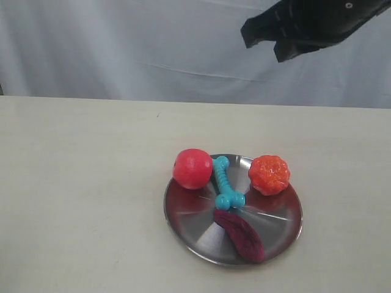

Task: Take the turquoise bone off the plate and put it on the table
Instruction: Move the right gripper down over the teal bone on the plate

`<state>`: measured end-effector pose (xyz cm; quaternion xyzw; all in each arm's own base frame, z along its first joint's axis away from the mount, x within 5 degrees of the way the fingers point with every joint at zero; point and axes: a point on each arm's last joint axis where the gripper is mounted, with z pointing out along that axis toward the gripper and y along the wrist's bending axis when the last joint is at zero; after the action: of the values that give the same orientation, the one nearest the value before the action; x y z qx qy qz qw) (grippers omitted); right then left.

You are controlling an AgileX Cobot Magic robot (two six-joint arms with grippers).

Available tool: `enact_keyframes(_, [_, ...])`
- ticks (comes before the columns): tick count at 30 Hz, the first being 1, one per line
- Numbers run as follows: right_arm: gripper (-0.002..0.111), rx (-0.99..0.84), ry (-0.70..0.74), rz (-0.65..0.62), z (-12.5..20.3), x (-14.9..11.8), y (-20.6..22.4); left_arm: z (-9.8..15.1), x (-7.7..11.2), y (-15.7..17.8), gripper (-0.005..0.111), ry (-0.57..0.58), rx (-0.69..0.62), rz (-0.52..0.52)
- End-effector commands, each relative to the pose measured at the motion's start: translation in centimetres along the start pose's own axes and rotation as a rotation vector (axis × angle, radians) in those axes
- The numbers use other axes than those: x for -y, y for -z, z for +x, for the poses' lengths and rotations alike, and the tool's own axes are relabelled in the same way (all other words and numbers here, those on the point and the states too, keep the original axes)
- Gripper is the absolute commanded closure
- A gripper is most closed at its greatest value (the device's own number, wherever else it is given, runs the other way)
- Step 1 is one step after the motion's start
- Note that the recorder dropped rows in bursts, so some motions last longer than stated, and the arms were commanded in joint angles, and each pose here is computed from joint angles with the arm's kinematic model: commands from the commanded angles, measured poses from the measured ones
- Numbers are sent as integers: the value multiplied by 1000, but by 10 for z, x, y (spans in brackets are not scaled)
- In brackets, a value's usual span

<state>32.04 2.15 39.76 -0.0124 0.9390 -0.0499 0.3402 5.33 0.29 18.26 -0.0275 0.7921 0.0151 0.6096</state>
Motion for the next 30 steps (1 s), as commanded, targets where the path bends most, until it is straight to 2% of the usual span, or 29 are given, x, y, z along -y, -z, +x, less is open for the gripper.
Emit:
enact_keyframes(1, [109, -178, 31, 12, 3, 7, -39, 0, 0, 0, 107, 4, 4, 8])
enact_keyframes(7, [108, -349, 105, -30, 15, -6, -111, 0, 0, 0, 107, 4, 4, 8])
enact_keyframes(9, [96, -373, 102, -41, 18, -9, -127, 0, 0, 0, 107, 4, 4, 8])
enact_keyframes(10, [83, -379, 100, -48, 20, -11, -136, 0, 0, 0, 107, 4, 4, 8])
enact_keyframes(12, [65, -371, 88, -73, 20, -14, -146, 0, 0, 0, 107, 4, 4, 8])
enact_keyframes(13, [61, -371, 88, -85, 21, -16, -150, 0, 0, 0, 107, 4, 4, 8])
enact_keyframes(18, [60, -426, 69, -115, 31, -23, -182, 0, 0, 0, 107, 4, 4, 8])
enact_keyframes(21, [60, -456, 60, -185, 41, -33, -206, 0, 0, 0, 107, 4, 4, 8])
enact_keyframes(30, [60, -464, 56, -182, 58, -39, -254, 0, 0, 0, 107, 4, 4, 8])
